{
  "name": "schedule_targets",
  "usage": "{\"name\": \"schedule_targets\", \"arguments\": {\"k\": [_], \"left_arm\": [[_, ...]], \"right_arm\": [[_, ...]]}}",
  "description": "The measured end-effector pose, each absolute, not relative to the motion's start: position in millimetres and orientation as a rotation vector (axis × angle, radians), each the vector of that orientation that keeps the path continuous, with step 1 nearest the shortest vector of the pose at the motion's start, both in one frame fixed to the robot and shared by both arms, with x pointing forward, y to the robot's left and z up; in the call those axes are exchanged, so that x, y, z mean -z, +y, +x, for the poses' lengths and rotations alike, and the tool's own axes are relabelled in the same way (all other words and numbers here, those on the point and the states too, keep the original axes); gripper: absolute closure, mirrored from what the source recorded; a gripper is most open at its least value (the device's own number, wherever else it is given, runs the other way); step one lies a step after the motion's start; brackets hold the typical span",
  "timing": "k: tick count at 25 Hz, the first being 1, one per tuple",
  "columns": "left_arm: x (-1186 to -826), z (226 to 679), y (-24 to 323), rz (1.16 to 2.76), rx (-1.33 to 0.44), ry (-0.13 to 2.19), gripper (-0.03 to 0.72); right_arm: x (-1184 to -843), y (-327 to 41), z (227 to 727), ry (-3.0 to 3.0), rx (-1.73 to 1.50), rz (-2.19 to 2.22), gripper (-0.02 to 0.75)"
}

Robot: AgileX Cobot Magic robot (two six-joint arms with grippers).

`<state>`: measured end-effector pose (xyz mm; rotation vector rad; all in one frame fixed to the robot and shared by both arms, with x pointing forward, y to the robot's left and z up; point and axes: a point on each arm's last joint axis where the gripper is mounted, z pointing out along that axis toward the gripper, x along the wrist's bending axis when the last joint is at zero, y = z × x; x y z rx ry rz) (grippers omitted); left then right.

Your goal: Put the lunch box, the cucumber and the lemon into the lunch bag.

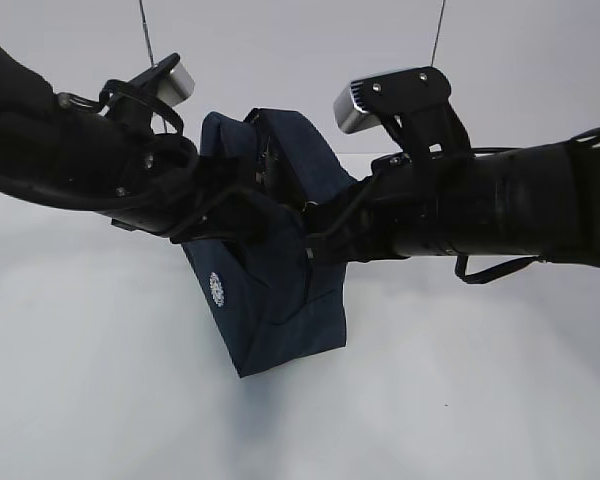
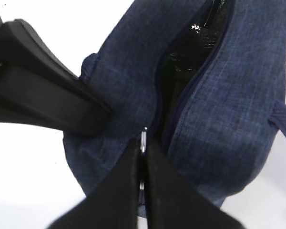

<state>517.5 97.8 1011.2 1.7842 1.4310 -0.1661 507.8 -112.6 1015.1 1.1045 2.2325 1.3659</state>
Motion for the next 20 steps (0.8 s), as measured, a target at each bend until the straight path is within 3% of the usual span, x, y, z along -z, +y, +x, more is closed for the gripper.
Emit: {"name": "schedule_targets", "arguments": {"k": [20], "left_arm": [[-1011.2,517.7,97.9,1.785,0.162,1.43,0.692]], "right_arm": [[-1025.0,-109.8,512.4,2.204,-1.397,1.09,0.73]]}}
